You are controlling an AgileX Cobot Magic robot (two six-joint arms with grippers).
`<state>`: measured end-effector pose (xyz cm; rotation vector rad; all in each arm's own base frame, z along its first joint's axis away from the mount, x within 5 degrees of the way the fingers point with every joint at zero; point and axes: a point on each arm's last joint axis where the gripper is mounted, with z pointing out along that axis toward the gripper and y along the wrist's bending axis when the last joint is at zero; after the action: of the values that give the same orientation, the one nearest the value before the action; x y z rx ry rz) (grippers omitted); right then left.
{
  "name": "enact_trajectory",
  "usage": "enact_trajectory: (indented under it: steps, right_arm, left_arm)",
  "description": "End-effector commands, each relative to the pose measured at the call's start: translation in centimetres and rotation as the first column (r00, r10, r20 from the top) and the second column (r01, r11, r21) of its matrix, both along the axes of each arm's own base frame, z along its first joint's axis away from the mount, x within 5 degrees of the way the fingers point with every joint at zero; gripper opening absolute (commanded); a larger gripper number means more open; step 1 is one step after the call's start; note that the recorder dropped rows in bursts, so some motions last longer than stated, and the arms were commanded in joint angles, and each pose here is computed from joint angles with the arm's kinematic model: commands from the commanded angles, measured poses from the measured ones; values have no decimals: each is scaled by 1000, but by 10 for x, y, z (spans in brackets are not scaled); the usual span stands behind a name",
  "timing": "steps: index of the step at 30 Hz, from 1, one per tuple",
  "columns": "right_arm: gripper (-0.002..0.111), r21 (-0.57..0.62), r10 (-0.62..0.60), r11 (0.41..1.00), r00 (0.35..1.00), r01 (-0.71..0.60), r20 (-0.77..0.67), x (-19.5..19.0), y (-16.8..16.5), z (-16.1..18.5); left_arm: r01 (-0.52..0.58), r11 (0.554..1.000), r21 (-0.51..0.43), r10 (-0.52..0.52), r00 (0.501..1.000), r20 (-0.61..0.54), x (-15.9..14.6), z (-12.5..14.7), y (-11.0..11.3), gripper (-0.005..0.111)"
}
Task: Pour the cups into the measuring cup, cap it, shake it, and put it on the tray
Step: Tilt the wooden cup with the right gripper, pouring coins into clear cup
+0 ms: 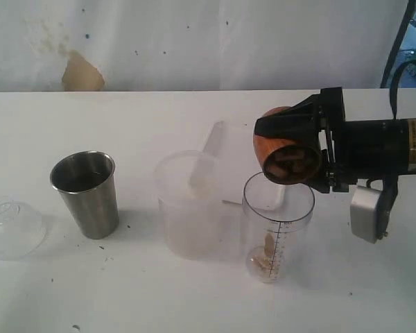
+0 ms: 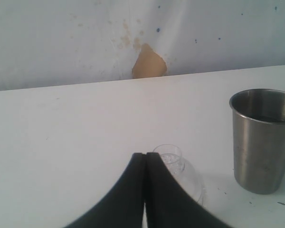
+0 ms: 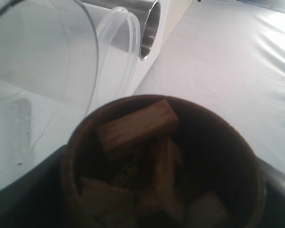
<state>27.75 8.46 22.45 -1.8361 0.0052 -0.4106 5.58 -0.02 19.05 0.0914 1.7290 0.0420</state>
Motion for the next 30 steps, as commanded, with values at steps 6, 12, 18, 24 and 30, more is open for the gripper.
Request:
enact_trajectory:
  steps: [6,12,18,24,30]
  right_arm:
    - [0,-22,24,1000,992,-22,126,0,0,5]
    - [0,-51,53,998,981,-45,185,0,0,4]
    - [0,-57,57,997,978,-46,203,0,0,4]
    - [0,-110,97,992,933,-62,347,1,0,5]
    - [0,-153,151,984,878,-90,455,-1,0,5]
  left_arm:
    - [5,1000,-2,-5,1000,14,0,1,0,0]
    - [5,1000,-2,-5,1000,14,0,1,0,0]
    - [5,1000,-2,-5,1000,14,0,1,0,0]
    - [5,1000,-2,-5,1000,14,0,1,0,0]
    - [5,1000,-2,-5,1000,14,0,1,0,0]
